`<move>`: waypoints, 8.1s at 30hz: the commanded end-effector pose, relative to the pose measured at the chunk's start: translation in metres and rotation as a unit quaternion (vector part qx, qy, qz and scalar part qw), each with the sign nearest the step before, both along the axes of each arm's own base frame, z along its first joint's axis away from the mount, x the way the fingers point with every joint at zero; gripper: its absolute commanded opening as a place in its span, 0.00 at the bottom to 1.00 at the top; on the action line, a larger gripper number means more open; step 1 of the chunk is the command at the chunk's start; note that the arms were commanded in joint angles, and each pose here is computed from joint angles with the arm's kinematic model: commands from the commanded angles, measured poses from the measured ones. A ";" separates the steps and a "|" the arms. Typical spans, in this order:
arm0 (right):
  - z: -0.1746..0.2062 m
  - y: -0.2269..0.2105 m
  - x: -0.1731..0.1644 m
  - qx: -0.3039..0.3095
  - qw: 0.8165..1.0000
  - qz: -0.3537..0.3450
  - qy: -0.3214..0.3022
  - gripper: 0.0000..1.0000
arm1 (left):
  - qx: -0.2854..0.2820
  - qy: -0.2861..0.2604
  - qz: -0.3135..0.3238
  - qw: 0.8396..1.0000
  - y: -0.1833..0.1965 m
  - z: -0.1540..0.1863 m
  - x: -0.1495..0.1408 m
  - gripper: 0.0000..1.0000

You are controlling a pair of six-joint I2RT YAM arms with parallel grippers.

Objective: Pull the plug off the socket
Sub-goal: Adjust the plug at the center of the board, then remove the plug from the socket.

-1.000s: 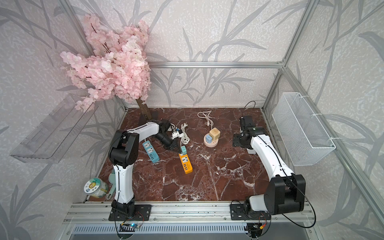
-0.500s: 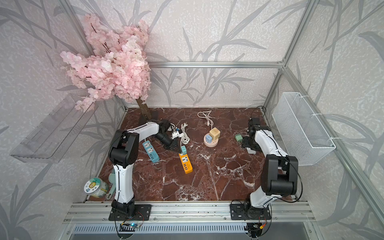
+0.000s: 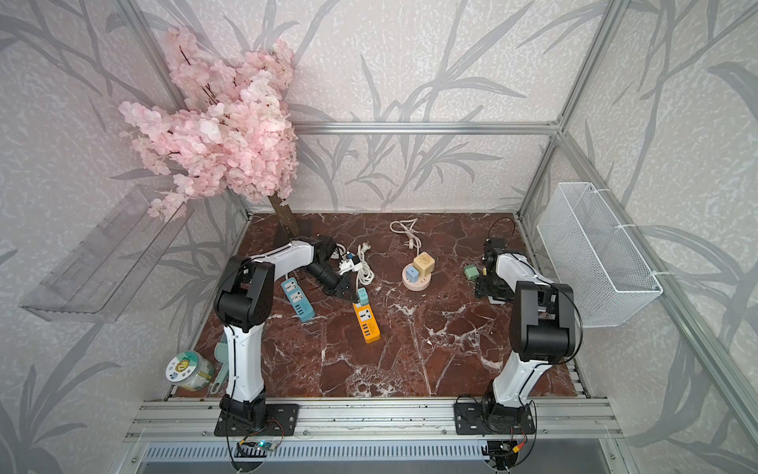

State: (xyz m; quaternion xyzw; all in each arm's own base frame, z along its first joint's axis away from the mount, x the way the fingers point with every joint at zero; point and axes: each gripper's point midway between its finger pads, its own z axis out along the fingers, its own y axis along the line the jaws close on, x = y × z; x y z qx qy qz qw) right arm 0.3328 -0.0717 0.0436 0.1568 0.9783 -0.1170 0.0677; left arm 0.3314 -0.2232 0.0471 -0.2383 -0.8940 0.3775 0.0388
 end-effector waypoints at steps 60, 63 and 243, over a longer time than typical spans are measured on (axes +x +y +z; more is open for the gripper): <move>0.041 0.023 0.024 0.005 0.990 0.078 0.116 0.76 | 0.038 0.008 0.001 0.999 0.013 -0.027 0.003 0.00; 0.073 0.044 0.028 0.041 0.995 0.081 0.050 0.76 | 0.038 0.008 0.001 0.999 0.013 -0.028 0.003 0.00; 0.057 0.445 -0.015 0.168 0.938 0.213 -0.215 0.00 | -0.021 0.071 0.035 0.997 0.008 -0.003 -0.014 0.00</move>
